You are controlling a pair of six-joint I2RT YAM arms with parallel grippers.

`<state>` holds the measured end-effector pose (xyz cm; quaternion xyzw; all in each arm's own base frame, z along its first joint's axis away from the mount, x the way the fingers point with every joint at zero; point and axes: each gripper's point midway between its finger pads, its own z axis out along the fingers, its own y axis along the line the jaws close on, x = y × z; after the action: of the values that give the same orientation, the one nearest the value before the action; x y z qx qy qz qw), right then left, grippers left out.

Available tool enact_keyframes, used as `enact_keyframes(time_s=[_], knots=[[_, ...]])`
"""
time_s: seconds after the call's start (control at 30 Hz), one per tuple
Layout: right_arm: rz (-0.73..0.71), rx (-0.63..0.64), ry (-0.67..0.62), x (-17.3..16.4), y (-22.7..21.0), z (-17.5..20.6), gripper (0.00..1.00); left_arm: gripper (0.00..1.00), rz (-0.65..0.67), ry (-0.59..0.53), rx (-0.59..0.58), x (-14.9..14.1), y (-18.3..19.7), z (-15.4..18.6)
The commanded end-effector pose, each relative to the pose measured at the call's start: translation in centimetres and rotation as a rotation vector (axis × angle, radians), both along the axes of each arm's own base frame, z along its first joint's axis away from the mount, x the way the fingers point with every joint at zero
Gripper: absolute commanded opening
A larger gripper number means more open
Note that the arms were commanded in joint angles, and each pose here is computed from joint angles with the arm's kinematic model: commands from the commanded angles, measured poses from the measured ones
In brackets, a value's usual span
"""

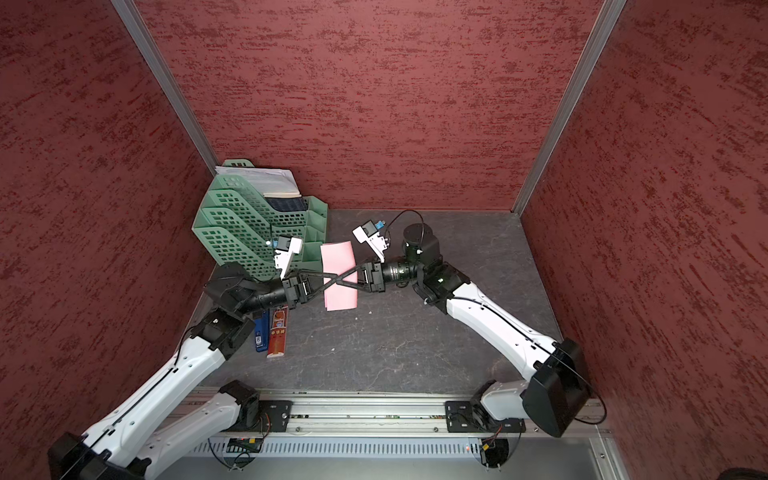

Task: Fold the square paper along the opposite sides
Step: Fold the paper.

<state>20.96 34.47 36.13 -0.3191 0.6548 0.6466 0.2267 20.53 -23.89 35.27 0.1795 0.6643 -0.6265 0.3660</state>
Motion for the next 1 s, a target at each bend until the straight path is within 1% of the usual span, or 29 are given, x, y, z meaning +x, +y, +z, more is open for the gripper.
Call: enact_keyframes(time_s=[0.0,0.1,0.23,0.33,0.57,0.7,0.87,0.97], knots=[[0.009,0.053,-0.039,-0.5,-1.1,1.5,0.35,0.00,-0.054,-0.055,-0.012,-1.1,-0.3,0.7],[0.020,0.088,-0.027,-0.6,-1.6,1.8,0.38,0.00,-0.054,-0.084,-0.025,-1.5,-0.1,1.2],[0.034,0.108,-0.021,-0.9,-1.9,2.0,0.37,0.00,-0.064,-0.087,-0.032,-1.4,-0.2,1.3],[0.033,0.109,-0.020,-0.9,-2.2,1.8,0.32,0.00,-0.068,-0.078,-0.032,-1.1,-0.3,1.1],[0.022,0.115,-0.017,-1.0,-2.8,1.7,0.15,0.00,-0.067,-0.051,-0.004,-0.7,-0.5,0.0],[0.018,0.113,-0.012,-1.0,-3.0,1.4,0.11,0.00,-0.075,-0.031,0.015,-0.5,-0.7,-0.7],[0.016,0.110,-0.002,-1.0,-3.1,0.9,0.03,0.00,-0.073,-0.022,0.025,-0.4,-0.8,-1.0],[0.007,0.107,0.000,-0.9,-3.3,0.7,0.01,0.00,-0.068,-0.020,0.030,-0.3,-0.8,-1.2]])
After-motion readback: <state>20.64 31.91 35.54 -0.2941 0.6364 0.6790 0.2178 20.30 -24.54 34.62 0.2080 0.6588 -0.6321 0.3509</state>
